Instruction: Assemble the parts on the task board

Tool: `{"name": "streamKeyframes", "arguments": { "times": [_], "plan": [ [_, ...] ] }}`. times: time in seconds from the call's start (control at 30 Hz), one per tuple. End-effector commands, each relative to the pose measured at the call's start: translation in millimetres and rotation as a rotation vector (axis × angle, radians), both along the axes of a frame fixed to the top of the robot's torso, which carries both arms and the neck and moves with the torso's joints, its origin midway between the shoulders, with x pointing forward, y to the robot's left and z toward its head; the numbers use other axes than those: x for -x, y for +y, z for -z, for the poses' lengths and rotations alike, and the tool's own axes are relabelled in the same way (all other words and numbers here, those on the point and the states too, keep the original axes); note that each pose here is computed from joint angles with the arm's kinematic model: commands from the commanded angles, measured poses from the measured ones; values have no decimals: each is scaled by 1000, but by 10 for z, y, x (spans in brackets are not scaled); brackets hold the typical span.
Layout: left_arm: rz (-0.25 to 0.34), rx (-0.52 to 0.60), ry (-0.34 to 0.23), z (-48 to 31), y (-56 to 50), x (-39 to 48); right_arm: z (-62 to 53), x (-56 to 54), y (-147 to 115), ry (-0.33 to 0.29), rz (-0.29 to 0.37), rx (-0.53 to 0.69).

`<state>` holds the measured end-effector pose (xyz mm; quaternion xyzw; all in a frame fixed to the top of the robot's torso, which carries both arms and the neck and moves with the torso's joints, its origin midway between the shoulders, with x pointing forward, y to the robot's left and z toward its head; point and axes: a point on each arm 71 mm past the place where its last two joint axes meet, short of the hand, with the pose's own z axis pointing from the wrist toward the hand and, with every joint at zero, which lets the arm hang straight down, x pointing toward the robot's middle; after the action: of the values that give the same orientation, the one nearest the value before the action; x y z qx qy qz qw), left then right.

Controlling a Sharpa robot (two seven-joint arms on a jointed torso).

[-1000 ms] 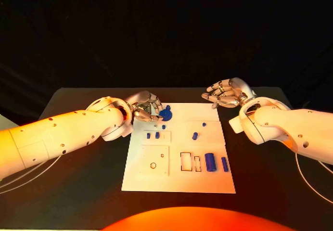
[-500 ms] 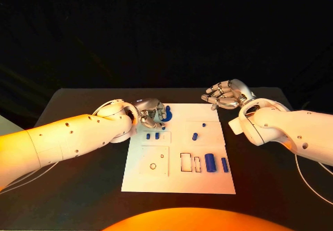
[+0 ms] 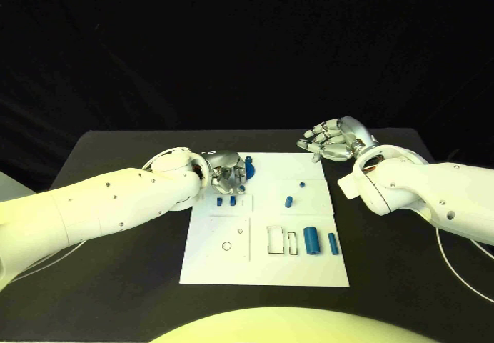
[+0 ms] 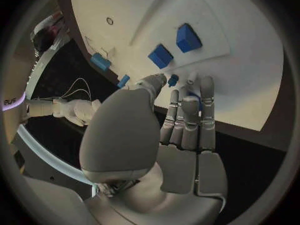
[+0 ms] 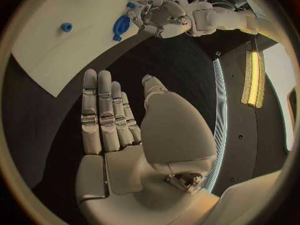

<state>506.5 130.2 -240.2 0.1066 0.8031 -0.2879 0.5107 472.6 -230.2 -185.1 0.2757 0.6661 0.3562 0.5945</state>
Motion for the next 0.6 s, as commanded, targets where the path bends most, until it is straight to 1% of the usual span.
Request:
{"name": "streamKeyframes", "arguments": {
  "times": [0.03,0.6],
  "plan": [
    [20,-35,17,28,-41,17,-7,5,26,-13,-26,8],
    [17,-33,22,43,-76,-14,-7,9,28,-12,-28,8]
  ]
}}
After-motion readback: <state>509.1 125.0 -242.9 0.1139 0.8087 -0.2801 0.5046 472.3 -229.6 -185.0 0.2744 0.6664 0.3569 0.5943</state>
